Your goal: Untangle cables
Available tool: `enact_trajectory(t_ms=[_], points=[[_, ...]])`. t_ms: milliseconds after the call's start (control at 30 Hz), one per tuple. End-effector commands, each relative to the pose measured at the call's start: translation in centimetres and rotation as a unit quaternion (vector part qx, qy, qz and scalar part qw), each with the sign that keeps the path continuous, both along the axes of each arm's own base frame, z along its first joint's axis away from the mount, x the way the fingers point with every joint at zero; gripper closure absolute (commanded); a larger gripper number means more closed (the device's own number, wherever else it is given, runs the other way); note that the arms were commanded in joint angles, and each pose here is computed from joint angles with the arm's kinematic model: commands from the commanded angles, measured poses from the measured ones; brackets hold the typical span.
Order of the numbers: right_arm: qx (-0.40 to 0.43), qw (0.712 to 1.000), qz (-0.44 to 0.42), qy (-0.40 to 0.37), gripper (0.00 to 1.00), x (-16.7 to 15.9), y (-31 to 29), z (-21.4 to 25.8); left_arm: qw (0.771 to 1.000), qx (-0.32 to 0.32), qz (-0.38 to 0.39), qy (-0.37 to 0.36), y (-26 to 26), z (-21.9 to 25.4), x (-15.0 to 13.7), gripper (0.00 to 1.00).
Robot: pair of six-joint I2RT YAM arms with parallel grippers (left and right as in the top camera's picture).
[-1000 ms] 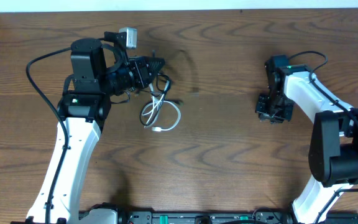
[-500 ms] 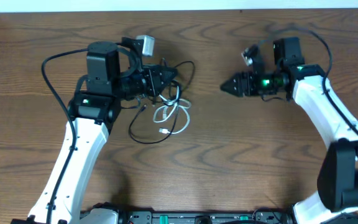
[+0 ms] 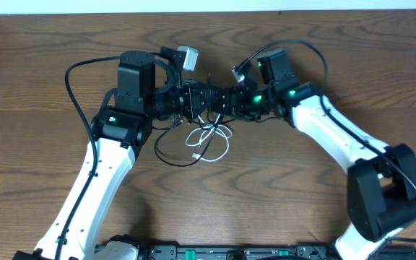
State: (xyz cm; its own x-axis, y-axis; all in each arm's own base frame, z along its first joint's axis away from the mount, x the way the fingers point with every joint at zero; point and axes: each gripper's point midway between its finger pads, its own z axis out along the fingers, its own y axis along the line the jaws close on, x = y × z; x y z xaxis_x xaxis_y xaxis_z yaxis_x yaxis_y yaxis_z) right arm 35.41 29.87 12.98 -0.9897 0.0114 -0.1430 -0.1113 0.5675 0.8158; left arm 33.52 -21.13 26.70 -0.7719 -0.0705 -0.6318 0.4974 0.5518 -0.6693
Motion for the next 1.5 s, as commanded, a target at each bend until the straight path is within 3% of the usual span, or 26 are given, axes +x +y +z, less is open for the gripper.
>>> enact_trajectory(t_ms=[0, 67, 167, 267, 333, 433, 533, 633, 667, 700, 767, 967, 1200, 1400, 1467], points=[[-0.03, 0.999, -0.035, 0.015, 0.56, 0.9, -0.3, -1.7, 1.0, -0.002, -0.012, -0.009, -0.3, 0.4, -0.2, 0.93], [-0.045, 0.998, -0.046, 0.012, 0.65, 1.2, -0.6, -2.2, 1.0, -0.002, -0.012, -0.009, -0.3, 0.4, -0.2, 0.92], [-0.078, 0.996, -0.054, -0.003, 0.99, 1.7, -1.9, -3.1, 1.0, 0.002, -0.009, -0.011, -0.2, 0.2, -0.1, 0.92], [-0.142, 0.987, -0.079, -0.001, 0.99, 2.1, -5.0, -4.7, 0.999, 0.038, 0.011, -0.015, 0.8, -1.0, 0.4, 0.93], [-0.179, 0.98, -0.092, 0.005, 0.99, 1.9, -8.3, -4.6, 0.994, 0.095, 0.049, -0.013, 2.7, -2.9, 1.2, 0.93], [-0.206, 0.971, -0.125, -0.003, 0.99, 1.5, -12.0, -2.0, 0.964, 0.217, 0.152, 0.007, 7.4, -6.1, 2.5, 0.91], [-0.238, 0.959, -0.155, -0.023, 0.99, 0.5, -14.4, 0.7, 0.938, 0.279, 0.203, 0.02, 10.2, -7.4, 2.7, 0.78], [-0.244, 0.957, -0.157, -0.022, 0.99, -0.5, -14.6, 1.6, 0.948, 0.273, 0.165, 0.008, 8.9, -7.3, 2.2, 0.63], [-0.248, 0.956, -0.156, -0.016, 0.99, -0.8, -14.5, 1.5, 0.956, 0.264, 0.131, -0.004, 7.8, -7.0, 1.7, 0.61], [-0.262, 0.952, -0.157, -0.005, 0.99, -1.1, -14.6, 0.7, 0.972, 0.226, 0.052, -0.033, 4.7, -5.8, 0.2, 0.53], [-0.272, 0.95, -0.156, 0.006, 0.99, -1.2, -14.7, 0.0, 0.98, 0.191, 0.007, -0.059, 2.2, -4.2, -1.1, 0.48], [-0.279, 0.947, -0.155, 0.039, 0.95, -1.4, -15.3, -1.8, 0.97, 0.154, -0.074, -0.172, -3.3, 0.5, -4.9, 0.44], [-0.259, 0.954, -0.141, 0.048, 0.91, -1.7, -14.6, -1.7, 0.965, 0.181, -0.129, -0.141, -7.2, -3.5, -6.2, 0.45], [-0.175, 0.979, -0.093, 0.056, 0.9, -2.2, -13.1, -0.3, 0.961, 0.192, -0.159, -0.121, -10.5, -8.0, -5.1, 0.44], [-0.137, 0.986, -0.079, 0.059, 0.94, -2.3, -12.6, 0.5, 0.96, 0.194, -0.163, -0.117, -11.0, -8.8, -4.9, 0.45]])
